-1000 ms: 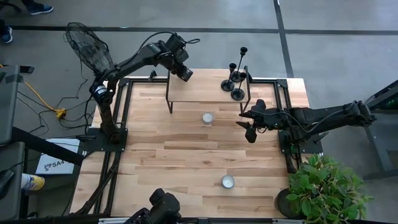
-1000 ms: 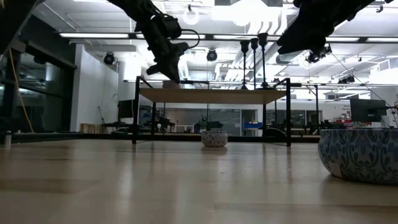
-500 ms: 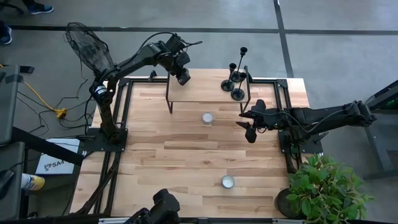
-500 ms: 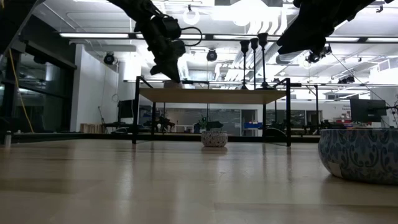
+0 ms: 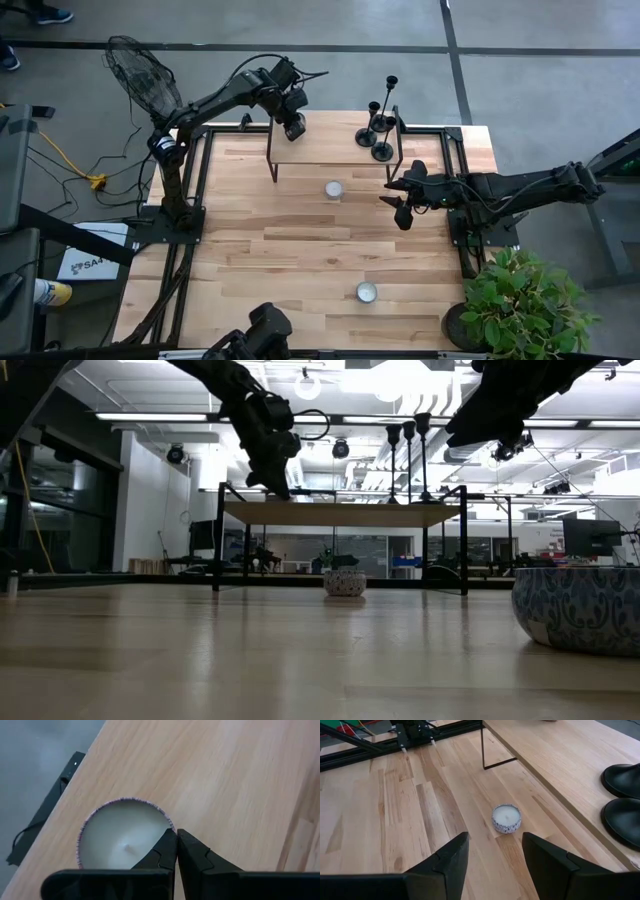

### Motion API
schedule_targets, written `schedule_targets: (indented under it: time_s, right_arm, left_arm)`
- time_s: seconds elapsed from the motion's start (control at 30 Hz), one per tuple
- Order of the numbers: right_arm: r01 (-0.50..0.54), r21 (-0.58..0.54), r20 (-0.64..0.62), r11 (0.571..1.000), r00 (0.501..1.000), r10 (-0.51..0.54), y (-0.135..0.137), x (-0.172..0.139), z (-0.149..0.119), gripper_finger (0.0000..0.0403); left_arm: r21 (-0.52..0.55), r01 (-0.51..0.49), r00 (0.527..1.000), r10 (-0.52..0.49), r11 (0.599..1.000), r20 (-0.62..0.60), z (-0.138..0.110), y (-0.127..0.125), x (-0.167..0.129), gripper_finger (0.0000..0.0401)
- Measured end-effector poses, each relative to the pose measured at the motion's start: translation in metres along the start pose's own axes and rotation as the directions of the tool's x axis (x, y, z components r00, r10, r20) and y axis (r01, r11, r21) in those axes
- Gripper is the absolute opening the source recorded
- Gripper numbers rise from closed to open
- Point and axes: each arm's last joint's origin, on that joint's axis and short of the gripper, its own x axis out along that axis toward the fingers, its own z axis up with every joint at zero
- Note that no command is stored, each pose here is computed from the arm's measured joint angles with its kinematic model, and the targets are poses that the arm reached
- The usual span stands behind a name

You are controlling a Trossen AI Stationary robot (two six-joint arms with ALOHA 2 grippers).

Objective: Pick & Place candle stick holders
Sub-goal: Put the pink scented candle on the shelf, then put the red scented candle on the shelf

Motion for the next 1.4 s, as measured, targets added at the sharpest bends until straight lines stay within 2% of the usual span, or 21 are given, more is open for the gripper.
schedule_targets:
  time_s: [0.33, 0.67, 0.83, 1.03, 1.4]
  right_arm:
    - [0.0, -0.003, 0.0, 1.0, 1.0, 0.0, 0.0, 0.0, 0.0, 0.0181]
    - [-0.001, -0.003, -0.001, 1.0, 1.0, 0.001, 0.0, 0.0, 0.0, 0.0181]
    - [-0.01, -0.003, -0.004, 1.0, 1.0, 0.01, 0.0, 0.0, 0.0, 0.0181]
    - [-0.012, -0.003, -0.005, 1.0, 1.0, 0.012, 0.0, 0.0, 0.0, 0.0181]
    - [-0.019, 0.001, -0.016, 1.0, 1.0, 0.019, 0.0, 0.0, -0.001, 0.0181]
  left_arm:
    - [-0.022, -0.006, 1.0, 0.006, 1.0, -0.001, 0.0, 0.0, 0.0, 0.0007]
    - [-0.031, -0.013, 1.0, 0.012, 0.999, -0.002, 0.0, 0.0, 0.0, 0.0102]
    - [-0.031, -0.019, 1.0, 0.019, 0.999, -0.001, 0.0, 0.0, -0.002, 0.0132]
    - [-0.025, -0.101, 0.995, 0.101, 0.995, 0.014, 0.003, -0.001, -0.015, 0.0142]
    - [-0.038, -0.089, 0.995, 0.09, 0.995, 0.03, 0.011, -0.009, -0.047, 0.0143]
